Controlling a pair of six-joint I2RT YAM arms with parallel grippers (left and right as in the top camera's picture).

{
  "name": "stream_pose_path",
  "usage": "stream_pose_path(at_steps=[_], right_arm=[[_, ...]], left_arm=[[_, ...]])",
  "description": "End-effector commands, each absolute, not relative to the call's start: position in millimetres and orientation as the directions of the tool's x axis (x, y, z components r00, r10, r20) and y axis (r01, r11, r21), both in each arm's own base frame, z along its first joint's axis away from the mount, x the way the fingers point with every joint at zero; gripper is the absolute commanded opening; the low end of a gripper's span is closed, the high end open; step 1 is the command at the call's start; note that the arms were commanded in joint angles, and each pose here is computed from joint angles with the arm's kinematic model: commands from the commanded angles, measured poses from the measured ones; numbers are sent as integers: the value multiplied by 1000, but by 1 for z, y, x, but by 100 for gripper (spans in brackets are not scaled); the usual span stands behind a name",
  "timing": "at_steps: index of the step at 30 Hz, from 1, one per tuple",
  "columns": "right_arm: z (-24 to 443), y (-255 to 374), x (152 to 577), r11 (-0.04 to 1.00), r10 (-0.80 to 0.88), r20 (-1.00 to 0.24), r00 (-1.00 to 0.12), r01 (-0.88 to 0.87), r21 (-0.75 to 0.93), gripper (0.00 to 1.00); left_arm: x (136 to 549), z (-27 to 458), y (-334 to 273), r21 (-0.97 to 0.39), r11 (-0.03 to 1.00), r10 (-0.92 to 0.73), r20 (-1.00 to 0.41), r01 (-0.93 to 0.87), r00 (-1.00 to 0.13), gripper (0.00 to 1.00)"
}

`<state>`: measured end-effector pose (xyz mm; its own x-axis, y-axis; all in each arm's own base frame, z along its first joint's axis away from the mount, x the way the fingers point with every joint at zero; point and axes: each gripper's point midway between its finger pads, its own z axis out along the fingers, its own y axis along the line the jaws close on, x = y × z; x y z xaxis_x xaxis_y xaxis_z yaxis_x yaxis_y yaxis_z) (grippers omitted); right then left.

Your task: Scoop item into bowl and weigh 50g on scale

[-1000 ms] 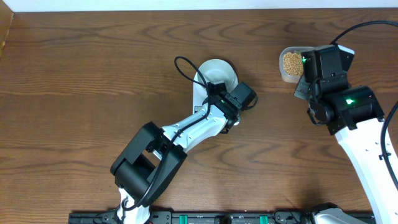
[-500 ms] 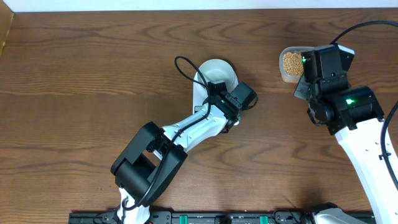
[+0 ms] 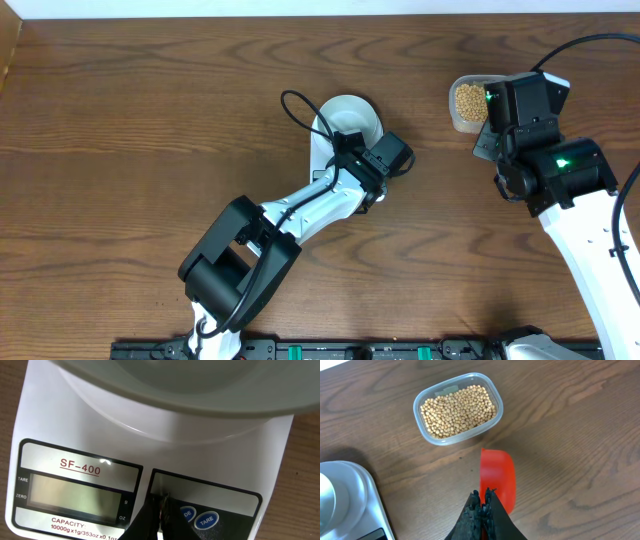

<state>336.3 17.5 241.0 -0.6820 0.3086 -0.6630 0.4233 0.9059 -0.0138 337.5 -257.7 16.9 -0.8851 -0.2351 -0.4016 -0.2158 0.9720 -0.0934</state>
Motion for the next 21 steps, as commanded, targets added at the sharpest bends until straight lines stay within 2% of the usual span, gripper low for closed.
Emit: stream_pose_path(at_steps=[1,21], right_arm=[[236,15,336,904,302,-656,-692,426,-32,1],[236,15,335,904,301,-655,-693,427,-35,1]], left_arm=[[331,0,-249,-42,972,-229,-379,-231,-897,8],[331,-3,-237,-20,964,-253,-373,-265,-893,7]])
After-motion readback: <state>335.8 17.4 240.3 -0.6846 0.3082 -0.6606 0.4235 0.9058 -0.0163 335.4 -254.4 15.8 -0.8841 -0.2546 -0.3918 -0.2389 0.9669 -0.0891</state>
